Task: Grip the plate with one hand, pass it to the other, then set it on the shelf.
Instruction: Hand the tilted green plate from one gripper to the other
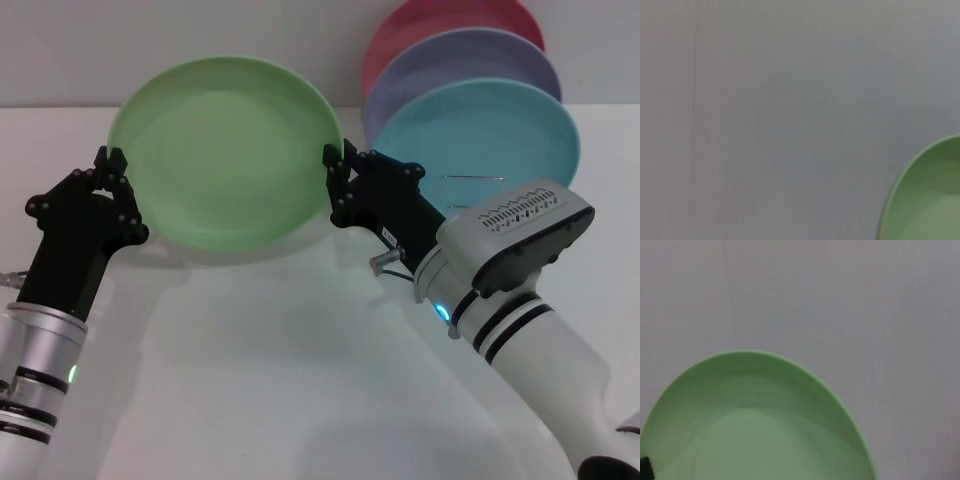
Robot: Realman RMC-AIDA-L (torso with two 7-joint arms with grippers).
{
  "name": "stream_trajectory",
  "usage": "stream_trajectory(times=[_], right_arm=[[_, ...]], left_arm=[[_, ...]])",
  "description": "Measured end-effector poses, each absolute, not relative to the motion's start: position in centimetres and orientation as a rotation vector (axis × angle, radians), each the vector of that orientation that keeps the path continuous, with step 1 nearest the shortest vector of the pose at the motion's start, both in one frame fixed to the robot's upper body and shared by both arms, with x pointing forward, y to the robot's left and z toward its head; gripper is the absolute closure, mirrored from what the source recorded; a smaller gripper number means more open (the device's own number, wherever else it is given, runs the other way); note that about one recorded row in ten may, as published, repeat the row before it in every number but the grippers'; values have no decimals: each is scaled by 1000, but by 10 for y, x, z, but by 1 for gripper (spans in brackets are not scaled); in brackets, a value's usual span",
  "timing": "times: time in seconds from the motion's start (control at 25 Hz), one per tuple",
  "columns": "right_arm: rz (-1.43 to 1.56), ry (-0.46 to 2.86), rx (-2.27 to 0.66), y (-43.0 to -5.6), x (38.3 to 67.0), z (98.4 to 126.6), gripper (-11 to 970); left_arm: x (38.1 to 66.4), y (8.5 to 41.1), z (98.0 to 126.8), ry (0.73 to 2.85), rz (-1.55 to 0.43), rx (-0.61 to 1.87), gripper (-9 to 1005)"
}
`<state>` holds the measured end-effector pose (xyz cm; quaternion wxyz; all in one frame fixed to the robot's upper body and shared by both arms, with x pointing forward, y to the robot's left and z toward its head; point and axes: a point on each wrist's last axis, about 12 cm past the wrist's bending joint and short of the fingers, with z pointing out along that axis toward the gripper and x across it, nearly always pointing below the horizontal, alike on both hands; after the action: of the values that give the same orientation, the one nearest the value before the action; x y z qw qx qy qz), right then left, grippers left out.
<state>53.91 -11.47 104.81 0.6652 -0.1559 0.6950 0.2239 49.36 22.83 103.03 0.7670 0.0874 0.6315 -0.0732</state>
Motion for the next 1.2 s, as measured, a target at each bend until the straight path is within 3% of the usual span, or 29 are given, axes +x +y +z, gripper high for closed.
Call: stream_trajectory(times=[1.2], right_arm=[[507, 1580, -359, -111, 544, 1050, 867]], left_arm=[[490, 225, 1030, 1374, -115, 197, 831]])
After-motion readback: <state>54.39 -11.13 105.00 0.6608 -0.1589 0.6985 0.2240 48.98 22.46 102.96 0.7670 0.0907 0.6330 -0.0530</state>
